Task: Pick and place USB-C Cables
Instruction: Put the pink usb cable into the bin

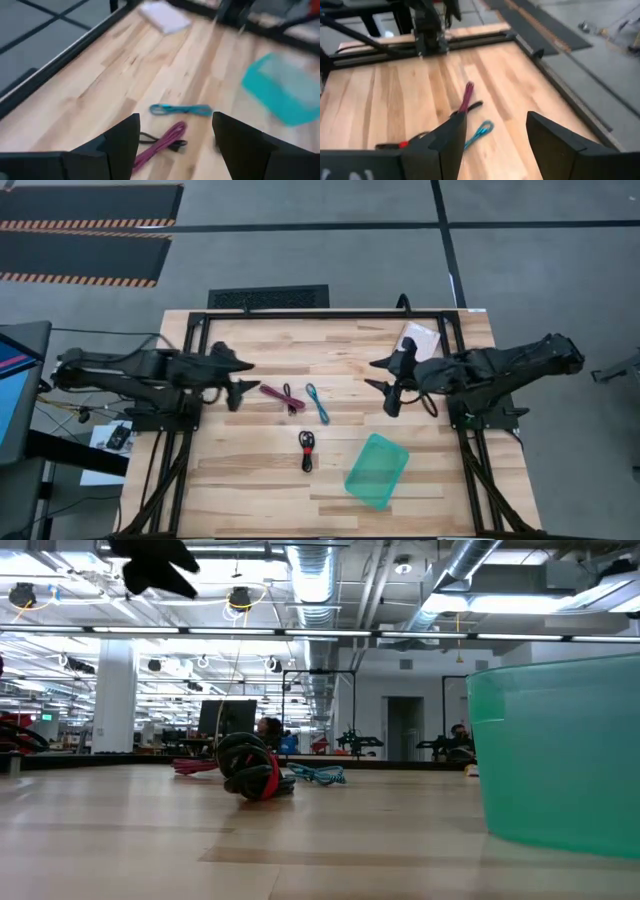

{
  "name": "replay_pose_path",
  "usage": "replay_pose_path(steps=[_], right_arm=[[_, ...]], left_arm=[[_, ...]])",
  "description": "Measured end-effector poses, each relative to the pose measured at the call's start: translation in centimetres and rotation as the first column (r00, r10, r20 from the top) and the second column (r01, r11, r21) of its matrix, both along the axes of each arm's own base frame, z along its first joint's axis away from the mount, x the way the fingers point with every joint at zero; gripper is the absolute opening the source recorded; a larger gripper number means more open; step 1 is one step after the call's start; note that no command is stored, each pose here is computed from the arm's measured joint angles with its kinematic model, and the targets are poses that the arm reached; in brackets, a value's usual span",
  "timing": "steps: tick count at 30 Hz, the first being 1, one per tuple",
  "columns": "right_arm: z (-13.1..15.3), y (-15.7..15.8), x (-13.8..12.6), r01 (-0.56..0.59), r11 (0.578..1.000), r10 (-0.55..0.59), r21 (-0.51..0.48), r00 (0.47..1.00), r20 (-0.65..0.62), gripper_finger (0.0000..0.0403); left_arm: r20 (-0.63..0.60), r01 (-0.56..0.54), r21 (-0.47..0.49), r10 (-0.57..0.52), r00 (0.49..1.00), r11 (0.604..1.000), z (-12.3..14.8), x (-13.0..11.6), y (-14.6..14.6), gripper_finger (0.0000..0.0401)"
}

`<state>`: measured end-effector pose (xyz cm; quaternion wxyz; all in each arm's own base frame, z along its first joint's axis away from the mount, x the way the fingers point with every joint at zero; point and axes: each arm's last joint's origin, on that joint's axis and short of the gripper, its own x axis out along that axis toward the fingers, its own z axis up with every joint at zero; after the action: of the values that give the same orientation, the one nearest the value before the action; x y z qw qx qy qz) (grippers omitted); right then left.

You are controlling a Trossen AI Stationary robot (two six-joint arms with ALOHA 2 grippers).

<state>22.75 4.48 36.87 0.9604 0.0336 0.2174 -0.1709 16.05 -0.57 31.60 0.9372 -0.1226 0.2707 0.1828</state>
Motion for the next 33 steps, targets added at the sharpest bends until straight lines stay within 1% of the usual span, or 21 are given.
replay_pose_path(steps=[4, 6, 9, 11, 16, 20, 22, 27, 29, 33], right_arm=[[-0.8, 0.1, 0.2, 0.011, 0.998, -0.009, 0.061, 0.999, -0.047, 0.023], [-1.2, 0.2, 0.6, 0.032, 0.996, -0.027, 0.084, 0.998, -0.065, 0.0229], [-2.3, 0.5, 0.8, 0.055, 0.994, -0.042, 0.096, 0.99, -0.134, 0.0229], [-2.7, 0.7, 1.4, 0.063, 0.993, -0.048, 0.102, 0.989, -0.143, 0.0229], [-4.5, 1.1, 2.9, 0.073, 0.994, -0.054, 0.078, 0.973, -0.225, 0.0229], [-5.8, 1.3, 4.2, 0.045, 0.996, -0.023, 0.076, 0.962, -0.274, 0.0228], [-6.3, 1.3, 4.6, 0.037, 0.996, -0.011, 0.082, 0.956, -0.293, 0.0228], [-7.1, 1.5, 5.8, 0.004, 0.995, 0.026, 0.1, 0.956, -0.293, 0.0228], [-7.1, 1.5, 6.0, -0.007, 0.995, 0.035, 0.098, 0.957, -0.288, 0.0228], [-7.0, 1.6, 6.2, -0.022, 0.995, 0.048, 0.1, 0.963, -0.267, 0.0228]], left_arm=[[-0.077, -0.001, 0.051, 0.005, 0.997, 0.999, -1.1, 1.9, -0.1, 0.0238], [-0.112, -0.003, 0.073, 0.012, 0.994, 0.997, -1.7, 2.3, -0.1, 0.0238], [-0.11, 0.0, 0.075, 0.009, 0.994, 0.997, -2.4, 2.6, -0.2, 0.0238], [-0.111, 0.01, 0.073, -0.002, 0.994, 0.997, -3.4, 2.5, -0.4, 0.0238], [-0.109, 0.024, 0.071, -0.016, 0.994, 0.997, -5.8, 1.5, -0.5, 0.0238], [-0.049, 0.049, 0.051, -0.046, 0.998, 0.997, -7.4, 1.1, -0.5, 0.0238], [-0.04, 0.059, 0.068, -0.057, 0.998, 0.996, -8.1, 1.1, -0.5, 0.0238], [-0.094, 0.076, 0.143, -0.063, 0.994, 0.987, -9.9, 0.9, -0.2, 0.0238], [-0.126, 0.088, 0.141, -0.071, 0.99, 0.986, -10.8, 0.9, 0.0, 0.0238], [-0.126, 0.075, 0.138, -0.057, 0.99, 0.988, -12.4, 0.9, 0.9, 0.0238]])
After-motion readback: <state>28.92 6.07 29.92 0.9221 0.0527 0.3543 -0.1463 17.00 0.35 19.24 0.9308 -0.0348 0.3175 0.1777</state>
